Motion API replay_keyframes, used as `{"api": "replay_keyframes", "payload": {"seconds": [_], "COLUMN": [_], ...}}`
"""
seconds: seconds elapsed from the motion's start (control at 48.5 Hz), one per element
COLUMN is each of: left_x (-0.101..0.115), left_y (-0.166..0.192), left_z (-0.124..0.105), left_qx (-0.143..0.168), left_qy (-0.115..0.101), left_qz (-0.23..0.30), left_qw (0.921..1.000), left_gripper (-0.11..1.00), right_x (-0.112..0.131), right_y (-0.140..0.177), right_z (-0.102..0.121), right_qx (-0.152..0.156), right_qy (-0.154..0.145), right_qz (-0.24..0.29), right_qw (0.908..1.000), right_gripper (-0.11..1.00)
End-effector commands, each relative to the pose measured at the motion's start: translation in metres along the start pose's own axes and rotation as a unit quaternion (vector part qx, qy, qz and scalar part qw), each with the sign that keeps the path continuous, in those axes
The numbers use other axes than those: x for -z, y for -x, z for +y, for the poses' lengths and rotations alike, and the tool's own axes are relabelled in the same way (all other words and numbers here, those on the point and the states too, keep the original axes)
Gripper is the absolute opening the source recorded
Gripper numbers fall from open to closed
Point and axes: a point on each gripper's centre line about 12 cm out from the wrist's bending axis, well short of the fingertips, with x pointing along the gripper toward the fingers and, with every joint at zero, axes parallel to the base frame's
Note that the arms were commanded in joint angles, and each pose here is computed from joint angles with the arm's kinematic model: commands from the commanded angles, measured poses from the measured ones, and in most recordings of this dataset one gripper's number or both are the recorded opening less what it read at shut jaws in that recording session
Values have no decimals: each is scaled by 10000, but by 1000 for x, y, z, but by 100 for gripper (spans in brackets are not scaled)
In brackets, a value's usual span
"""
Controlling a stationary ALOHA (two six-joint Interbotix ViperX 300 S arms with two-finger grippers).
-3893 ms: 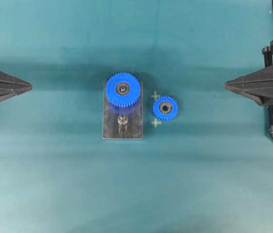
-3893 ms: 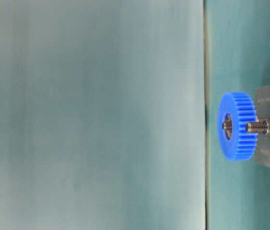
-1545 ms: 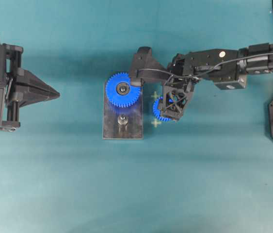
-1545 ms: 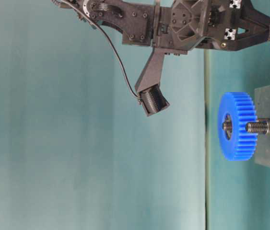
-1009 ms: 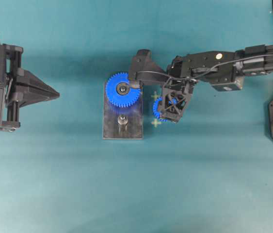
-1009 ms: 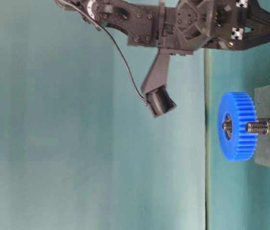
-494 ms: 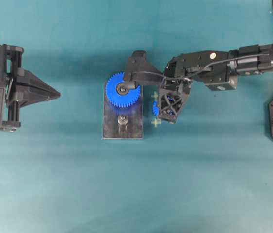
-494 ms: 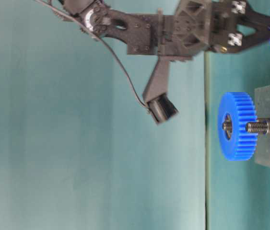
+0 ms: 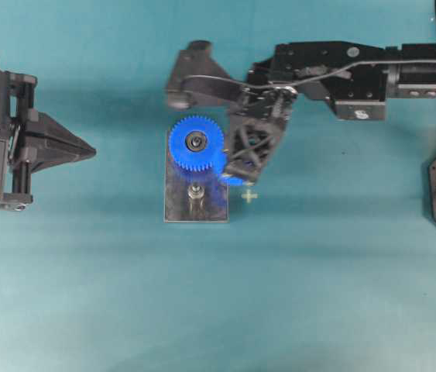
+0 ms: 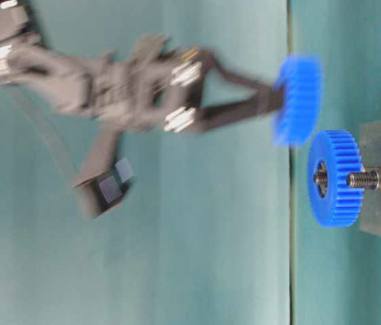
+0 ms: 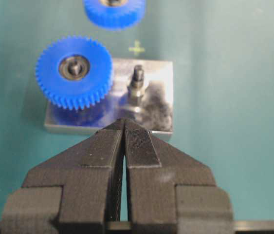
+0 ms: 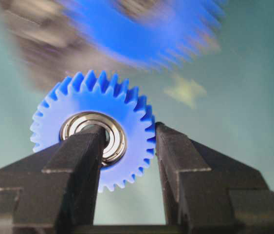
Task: Fit the small gear onto the shaft.
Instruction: 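Carry the small gear left and lower it onto the empty shaft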
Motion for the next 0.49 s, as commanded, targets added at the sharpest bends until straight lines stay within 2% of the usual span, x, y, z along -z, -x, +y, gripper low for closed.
{"api": "replay_keyframes", "payload": {"seconds": [0.0,0.268,0.474], "left_x": [-7,-6,-5], "left_y": [2,3,3], "left_z": [-1,-1,-3], "left_qx": [14,21,55], "left_qy": [-14,-17,-35], "left_qz": [-122,-130,-122], "left_qw": [9999,9999,9999], "left_gripper": [0,0,0], "right_x": [-14,-31,-39], "right_y": [14,-14,-27], "right_z": [15,33,31], "right_qx": [-146,-168,-99], "right_qy": [41,209,212], "right_qz": [-252,39,97], "right_qw": [9996,9996,9997], "right_gripper": [36,36,36]}}
